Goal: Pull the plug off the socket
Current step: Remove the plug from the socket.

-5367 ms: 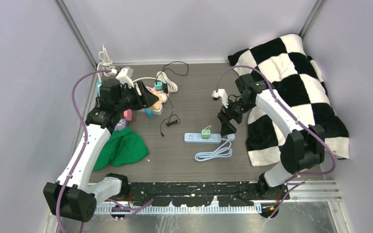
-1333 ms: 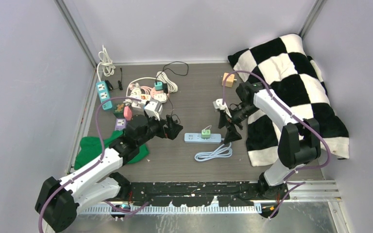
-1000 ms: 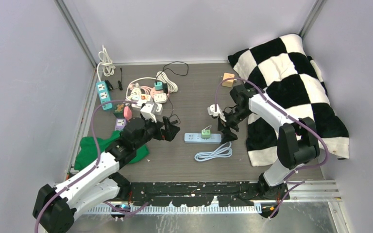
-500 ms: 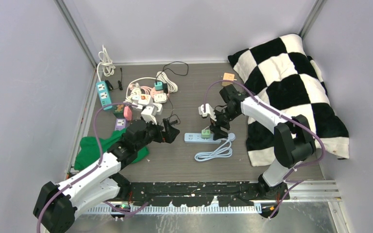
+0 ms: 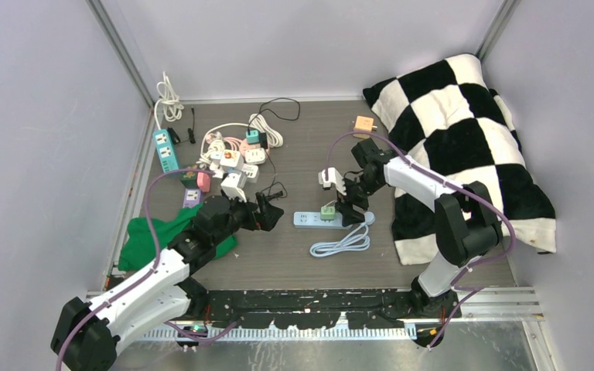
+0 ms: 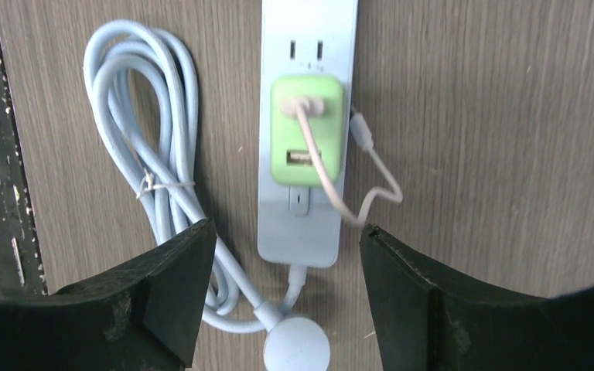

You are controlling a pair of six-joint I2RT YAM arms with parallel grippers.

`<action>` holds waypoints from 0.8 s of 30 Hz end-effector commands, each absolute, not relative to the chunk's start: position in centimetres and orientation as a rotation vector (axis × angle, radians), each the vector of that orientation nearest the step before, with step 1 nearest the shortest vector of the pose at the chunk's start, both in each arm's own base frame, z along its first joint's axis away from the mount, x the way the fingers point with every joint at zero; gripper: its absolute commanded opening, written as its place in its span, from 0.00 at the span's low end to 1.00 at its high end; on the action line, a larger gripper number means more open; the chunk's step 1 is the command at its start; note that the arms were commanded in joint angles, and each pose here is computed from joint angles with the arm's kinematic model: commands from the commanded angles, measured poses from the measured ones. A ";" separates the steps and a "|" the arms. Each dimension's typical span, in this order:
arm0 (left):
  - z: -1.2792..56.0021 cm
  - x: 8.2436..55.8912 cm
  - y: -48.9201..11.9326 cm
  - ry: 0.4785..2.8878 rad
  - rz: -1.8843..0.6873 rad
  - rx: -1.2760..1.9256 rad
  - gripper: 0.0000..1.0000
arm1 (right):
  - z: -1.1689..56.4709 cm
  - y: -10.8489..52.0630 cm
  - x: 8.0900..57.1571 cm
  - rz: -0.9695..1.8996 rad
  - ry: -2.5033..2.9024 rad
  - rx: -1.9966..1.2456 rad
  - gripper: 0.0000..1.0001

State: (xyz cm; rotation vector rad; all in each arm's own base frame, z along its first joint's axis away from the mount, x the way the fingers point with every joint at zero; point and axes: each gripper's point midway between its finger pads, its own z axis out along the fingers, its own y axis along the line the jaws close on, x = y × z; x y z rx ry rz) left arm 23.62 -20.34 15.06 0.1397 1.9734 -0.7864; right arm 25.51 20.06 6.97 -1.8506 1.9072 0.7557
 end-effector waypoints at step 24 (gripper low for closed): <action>14.9 24.4 -21.0 1.944 -0.825 0.111 0.96 | 7.0 21.5 25.2 0.775 1.803 -1.859 0.61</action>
